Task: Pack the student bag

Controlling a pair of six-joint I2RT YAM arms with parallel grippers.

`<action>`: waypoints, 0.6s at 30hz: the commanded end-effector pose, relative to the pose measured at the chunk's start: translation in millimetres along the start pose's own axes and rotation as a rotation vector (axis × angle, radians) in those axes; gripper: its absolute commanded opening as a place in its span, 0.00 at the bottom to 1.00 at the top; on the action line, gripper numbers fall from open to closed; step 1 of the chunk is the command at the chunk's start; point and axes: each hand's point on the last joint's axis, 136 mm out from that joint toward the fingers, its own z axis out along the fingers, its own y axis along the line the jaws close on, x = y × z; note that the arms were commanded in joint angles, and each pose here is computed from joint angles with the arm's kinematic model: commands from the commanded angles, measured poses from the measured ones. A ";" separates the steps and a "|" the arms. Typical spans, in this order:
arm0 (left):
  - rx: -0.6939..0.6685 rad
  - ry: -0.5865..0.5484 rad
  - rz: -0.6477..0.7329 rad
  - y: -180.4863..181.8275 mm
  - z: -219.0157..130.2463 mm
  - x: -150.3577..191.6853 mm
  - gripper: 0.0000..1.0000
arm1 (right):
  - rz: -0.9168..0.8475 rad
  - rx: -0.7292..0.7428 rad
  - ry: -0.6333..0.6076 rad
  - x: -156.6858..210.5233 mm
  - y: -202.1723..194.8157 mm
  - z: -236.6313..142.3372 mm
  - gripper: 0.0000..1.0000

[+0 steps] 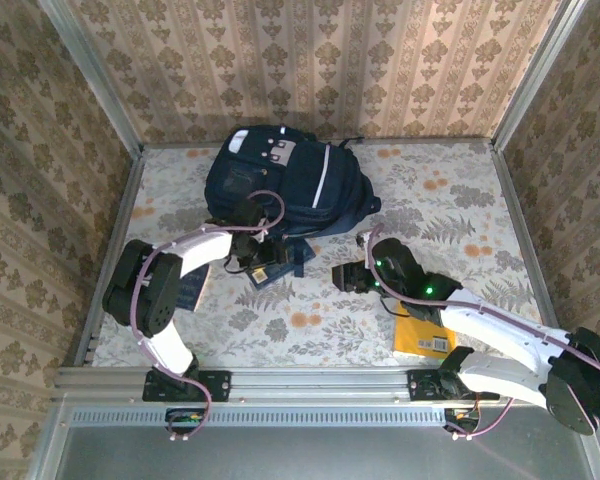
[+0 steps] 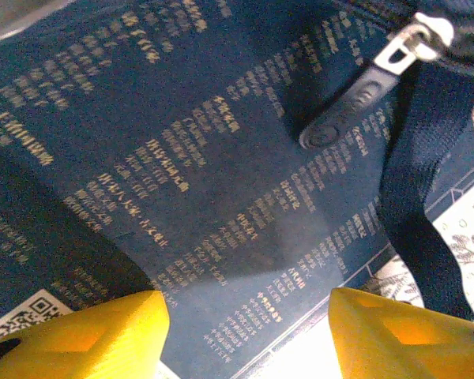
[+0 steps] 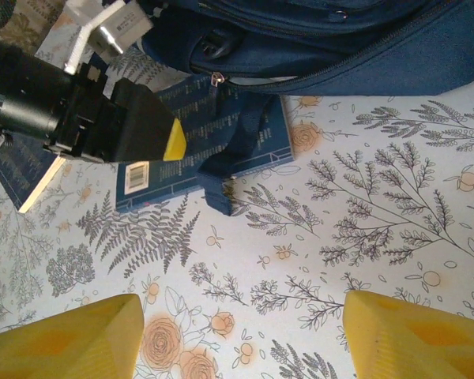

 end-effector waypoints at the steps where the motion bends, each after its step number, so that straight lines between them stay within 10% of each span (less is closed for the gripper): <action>1: -0.090 0.191 0.037 19.9 22.4 57.8 0.59 | -0.023 -0.009 0.009 4.5 0.9 -4.4 0.69; 18: 0.372 0.468 0.373 -124.6 -24.7 148.1 0.58 | 0.030 0.015 0.076 22.8 -13.5 2.3 0.71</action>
